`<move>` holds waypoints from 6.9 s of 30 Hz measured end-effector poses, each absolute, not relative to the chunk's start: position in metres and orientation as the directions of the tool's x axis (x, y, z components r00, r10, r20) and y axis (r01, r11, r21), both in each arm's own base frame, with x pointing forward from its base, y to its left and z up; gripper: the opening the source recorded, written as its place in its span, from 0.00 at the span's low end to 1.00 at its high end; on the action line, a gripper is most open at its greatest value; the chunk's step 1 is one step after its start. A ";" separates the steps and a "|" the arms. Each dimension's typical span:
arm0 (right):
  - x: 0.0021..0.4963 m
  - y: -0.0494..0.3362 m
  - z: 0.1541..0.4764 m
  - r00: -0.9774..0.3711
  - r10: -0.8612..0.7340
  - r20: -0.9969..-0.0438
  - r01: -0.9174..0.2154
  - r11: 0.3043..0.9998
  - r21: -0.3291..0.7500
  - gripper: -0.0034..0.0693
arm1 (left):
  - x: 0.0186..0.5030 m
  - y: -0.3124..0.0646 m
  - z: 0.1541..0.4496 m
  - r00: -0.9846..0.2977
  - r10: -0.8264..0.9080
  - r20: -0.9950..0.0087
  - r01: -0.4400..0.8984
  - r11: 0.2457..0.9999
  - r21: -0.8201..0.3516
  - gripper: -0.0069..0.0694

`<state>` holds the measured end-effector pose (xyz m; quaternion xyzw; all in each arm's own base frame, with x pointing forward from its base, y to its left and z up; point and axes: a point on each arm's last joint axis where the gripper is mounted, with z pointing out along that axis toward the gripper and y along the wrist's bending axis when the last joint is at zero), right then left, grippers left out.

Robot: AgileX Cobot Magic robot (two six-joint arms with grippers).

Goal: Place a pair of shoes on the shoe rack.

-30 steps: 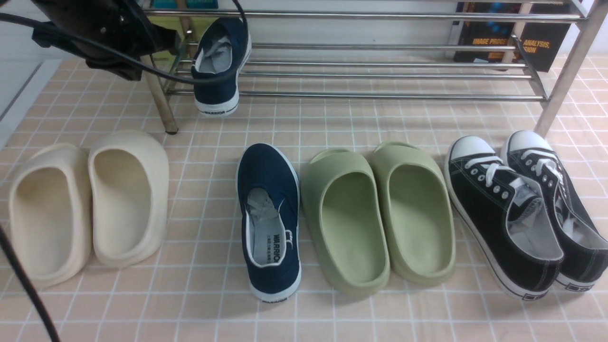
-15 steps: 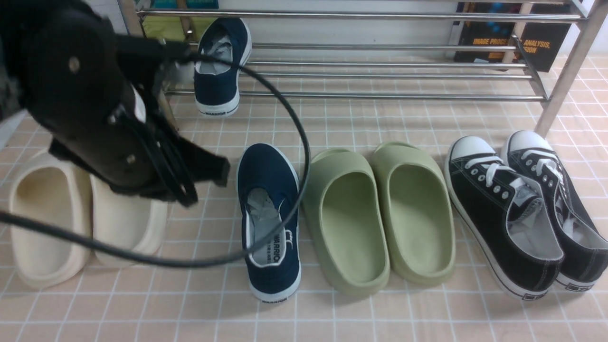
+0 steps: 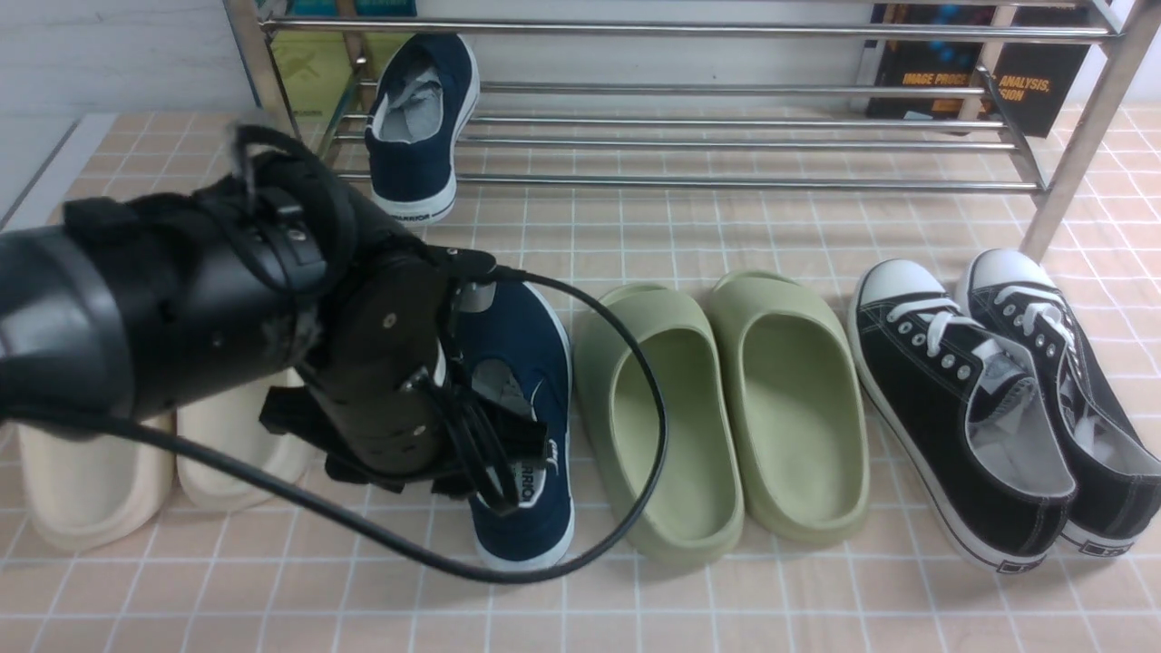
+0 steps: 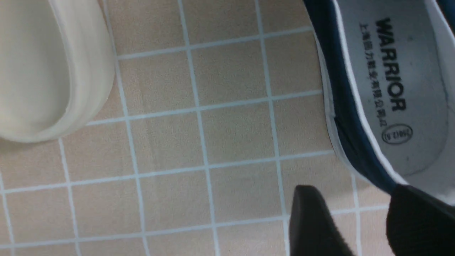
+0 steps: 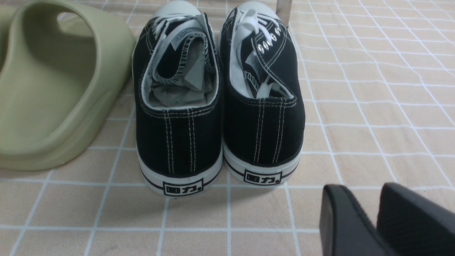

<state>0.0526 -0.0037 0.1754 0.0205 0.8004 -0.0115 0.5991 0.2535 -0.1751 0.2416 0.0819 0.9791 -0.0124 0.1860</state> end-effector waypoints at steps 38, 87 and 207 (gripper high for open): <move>0.053 -0.004 0.175 -0.281 0.019 -0.959 0.047 0.999 0.006 0.34 | 0.325 -0.143 0.340 -0.752 -0.023 -0.659 0.066 0.992 -0.110 0.13; 0.053 -0.004 0.175 -0.281 0.019 -0.959 0.047 0.999 0.006 0.37 | 0.400 -0.151 0.279 -0.754 -0.018 -0.656 0.101 0.985 -0.143 0.13; 0.053 -0.004 0.175 -0.281 0.019 -0.959 0.047 0.999 0.006 0.37 | 0.039 0.006 0.394 -0.528 -0.019 -0.849 0.068 0.996 -0.065 0.13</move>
